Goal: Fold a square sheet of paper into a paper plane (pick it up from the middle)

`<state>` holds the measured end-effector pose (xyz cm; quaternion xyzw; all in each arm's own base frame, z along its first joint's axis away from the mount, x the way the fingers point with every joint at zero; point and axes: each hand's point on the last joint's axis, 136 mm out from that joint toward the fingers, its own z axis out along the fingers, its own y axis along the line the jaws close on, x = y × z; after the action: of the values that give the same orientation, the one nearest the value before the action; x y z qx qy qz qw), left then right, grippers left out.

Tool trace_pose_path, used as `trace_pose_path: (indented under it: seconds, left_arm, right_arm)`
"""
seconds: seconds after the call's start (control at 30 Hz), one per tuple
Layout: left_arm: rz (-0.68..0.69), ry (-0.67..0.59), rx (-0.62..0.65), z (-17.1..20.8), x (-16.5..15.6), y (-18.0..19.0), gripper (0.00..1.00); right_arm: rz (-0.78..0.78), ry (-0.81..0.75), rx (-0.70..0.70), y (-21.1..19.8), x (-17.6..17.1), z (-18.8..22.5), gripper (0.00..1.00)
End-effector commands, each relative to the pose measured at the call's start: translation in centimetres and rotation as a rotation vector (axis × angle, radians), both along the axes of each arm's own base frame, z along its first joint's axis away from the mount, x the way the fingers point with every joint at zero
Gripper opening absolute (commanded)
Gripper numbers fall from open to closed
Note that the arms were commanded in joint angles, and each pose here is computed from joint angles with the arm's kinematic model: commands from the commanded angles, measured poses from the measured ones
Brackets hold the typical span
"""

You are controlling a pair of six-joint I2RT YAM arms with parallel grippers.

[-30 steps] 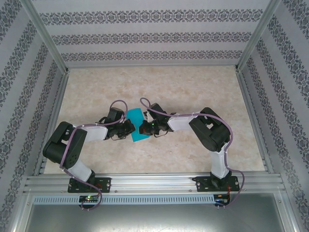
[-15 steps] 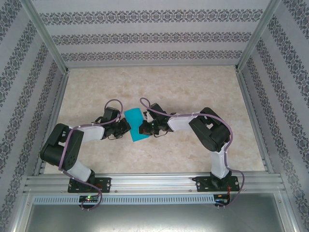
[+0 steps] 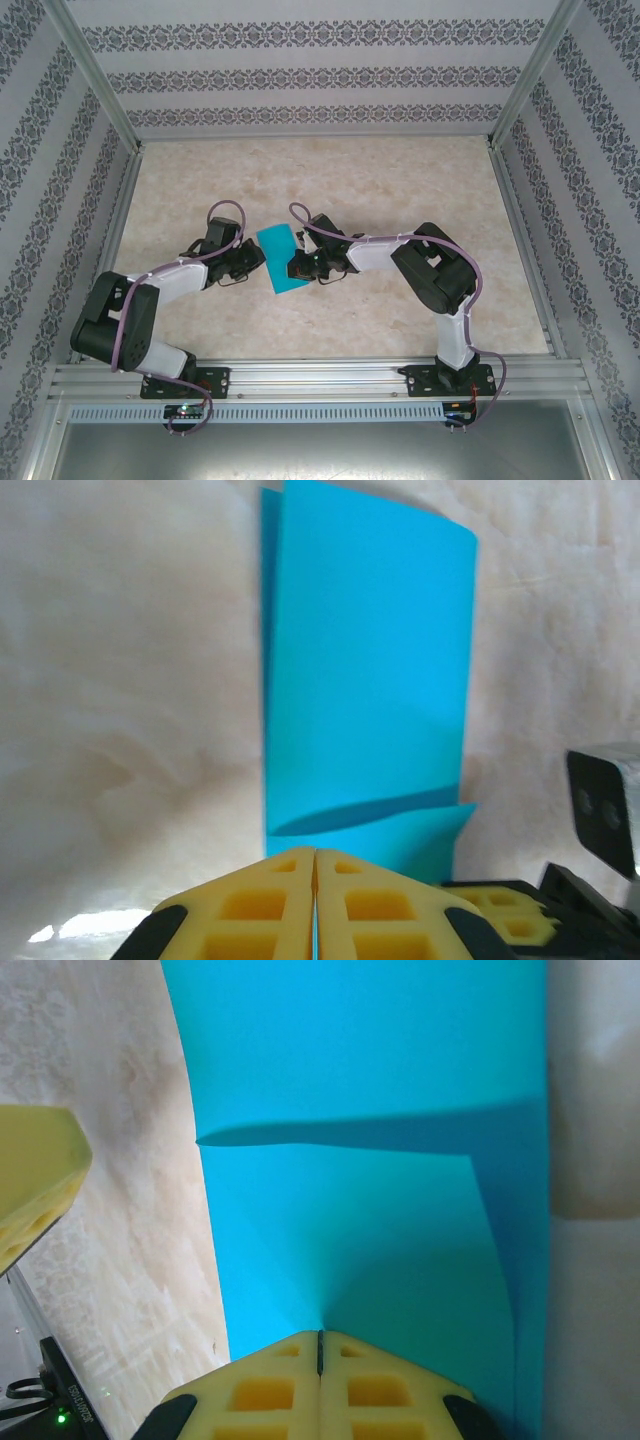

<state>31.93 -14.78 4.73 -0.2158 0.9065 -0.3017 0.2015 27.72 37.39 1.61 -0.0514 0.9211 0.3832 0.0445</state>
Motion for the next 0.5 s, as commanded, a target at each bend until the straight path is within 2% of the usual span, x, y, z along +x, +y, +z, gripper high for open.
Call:
trace_pose_path:
  seconds: [0.0, 0.3, 0.47]
  left_arm:
    - [-0.103, -0.044, -0.039, 1.4, 0.5, -2.8, 0.09]
    - [-0.113, 0.062, -0.053, -2.7, 0.0, -3.7, 0.06]
    - [-0.084, 0.128, -0.002, -4.7, -0.8, -2.7, 0.05]
  right_arm:
    - [-0.009, 0.070, -0.097, -1.3, -1.7, -2.2, 0.00]
    - [0.000, 0.059, -0.069, -0.6, -1.5, -1.2, 0.00]
    - [0.021, 0.035, -0.027, 0.5, -1.2, 0.8, 0.00]
